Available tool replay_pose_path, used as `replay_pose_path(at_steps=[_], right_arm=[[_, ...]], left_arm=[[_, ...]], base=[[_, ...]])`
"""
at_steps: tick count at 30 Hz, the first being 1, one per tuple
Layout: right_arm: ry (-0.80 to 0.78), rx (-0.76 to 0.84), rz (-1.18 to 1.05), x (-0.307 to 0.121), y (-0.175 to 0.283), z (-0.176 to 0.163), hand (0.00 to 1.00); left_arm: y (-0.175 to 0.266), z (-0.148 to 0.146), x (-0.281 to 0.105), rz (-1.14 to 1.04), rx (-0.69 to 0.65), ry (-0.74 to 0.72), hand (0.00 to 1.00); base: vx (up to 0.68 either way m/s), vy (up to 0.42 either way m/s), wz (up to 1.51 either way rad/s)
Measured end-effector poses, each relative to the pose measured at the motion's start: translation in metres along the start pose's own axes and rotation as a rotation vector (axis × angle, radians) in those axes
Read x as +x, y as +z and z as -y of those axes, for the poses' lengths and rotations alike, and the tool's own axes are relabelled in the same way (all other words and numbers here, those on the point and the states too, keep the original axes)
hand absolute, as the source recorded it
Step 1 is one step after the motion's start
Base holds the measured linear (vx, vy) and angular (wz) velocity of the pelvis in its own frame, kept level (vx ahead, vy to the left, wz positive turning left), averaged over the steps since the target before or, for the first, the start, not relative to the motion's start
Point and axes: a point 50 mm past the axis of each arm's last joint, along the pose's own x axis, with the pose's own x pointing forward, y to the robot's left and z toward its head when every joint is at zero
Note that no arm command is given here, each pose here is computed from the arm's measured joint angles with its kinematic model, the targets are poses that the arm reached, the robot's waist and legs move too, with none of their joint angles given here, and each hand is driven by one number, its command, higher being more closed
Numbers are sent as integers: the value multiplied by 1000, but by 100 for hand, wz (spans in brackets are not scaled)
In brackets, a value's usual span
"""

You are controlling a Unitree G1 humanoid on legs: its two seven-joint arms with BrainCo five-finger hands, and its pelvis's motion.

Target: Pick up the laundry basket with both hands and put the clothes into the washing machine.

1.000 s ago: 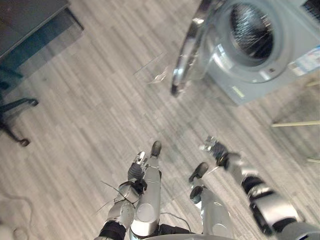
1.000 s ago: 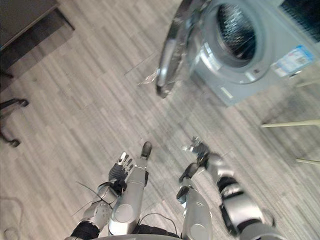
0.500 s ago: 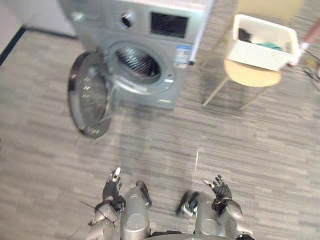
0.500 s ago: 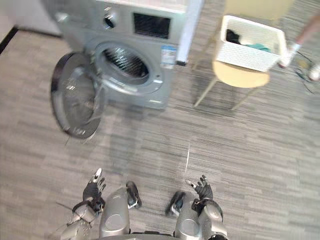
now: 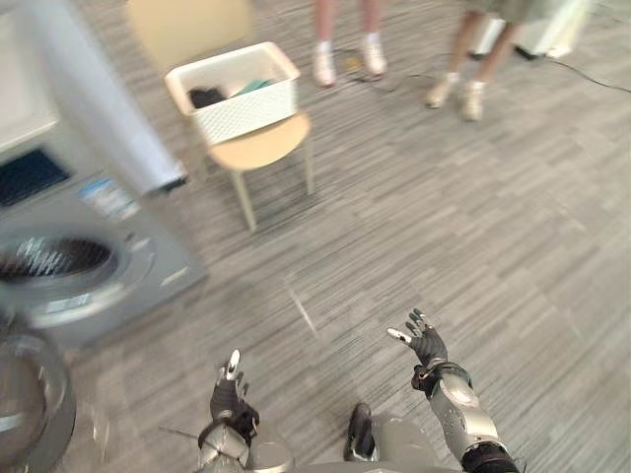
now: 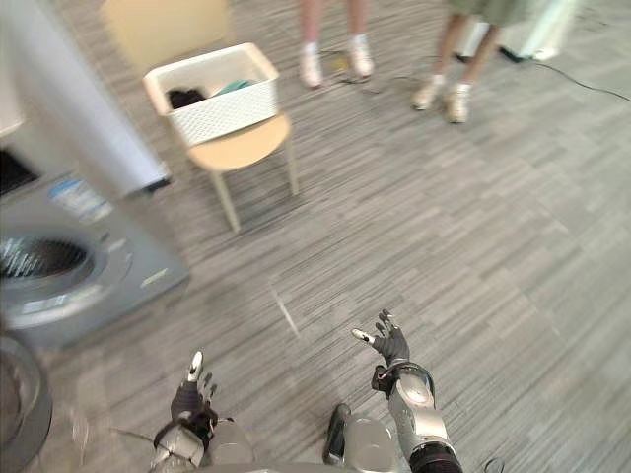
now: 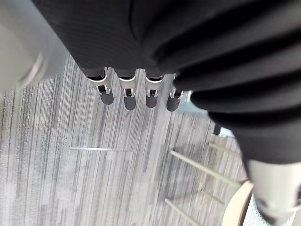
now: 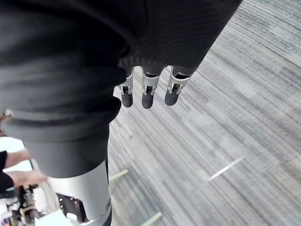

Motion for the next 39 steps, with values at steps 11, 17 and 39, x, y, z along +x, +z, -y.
replay_pose_path(at_steps=[11,17,39], right_arm=[[104,53,175,3,35,-38,0],[100,93,162,-6,26,-41,0],[5,119,502,-37,91,-17,0]], left_arm=[[3,-5,-1,-1,3,-10,0],[16,-4,-1,37,38,-36,0],[4,6,-9,18,12,-56,0]], base=[[294,76,-8],[476,-1,84],[355,-350,95]])
